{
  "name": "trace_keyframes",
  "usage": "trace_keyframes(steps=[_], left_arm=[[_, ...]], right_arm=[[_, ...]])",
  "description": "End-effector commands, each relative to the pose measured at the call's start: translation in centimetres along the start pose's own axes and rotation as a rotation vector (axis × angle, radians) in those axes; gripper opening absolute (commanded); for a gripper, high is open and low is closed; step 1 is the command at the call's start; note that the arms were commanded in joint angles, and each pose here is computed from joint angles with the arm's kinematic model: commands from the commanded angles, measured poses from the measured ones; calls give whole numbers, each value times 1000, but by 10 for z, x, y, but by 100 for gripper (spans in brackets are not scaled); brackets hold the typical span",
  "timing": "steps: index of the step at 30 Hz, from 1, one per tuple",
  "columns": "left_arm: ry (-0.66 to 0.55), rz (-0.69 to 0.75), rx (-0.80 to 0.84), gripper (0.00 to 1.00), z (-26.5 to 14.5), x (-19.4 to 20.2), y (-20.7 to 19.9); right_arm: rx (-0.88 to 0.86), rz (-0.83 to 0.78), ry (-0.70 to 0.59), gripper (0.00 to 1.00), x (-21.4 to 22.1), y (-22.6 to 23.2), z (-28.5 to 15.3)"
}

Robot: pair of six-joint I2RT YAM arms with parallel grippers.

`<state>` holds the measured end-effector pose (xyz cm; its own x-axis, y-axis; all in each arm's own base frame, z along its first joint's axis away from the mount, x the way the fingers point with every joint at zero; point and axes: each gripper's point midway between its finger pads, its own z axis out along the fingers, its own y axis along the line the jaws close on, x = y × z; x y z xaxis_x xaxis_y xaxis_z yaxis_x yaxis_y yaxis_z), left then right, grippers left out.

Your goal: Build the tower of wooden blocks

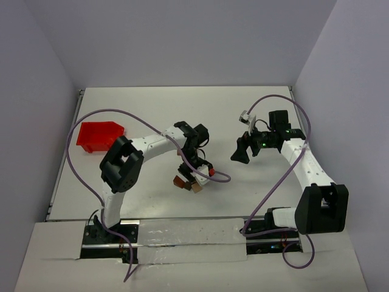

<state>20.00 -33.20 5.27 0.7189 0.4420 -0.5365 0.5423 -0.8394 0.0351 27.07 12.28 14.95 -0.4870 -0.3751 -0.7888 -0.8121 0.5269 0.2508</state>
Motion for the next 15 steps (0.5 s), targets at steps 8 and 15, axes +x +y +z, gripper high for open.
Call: trace_keyframes(steps=[8, 15], left_arm=[[18, 98, 19, 64, 20, 4, 4], [50, 66, 50, 56, 29, 14, -8]], right_arm=[[-12, -28, -33, 100, -12, -4, 0], [-15, -25, -31, 100, -13, -5, 1]])
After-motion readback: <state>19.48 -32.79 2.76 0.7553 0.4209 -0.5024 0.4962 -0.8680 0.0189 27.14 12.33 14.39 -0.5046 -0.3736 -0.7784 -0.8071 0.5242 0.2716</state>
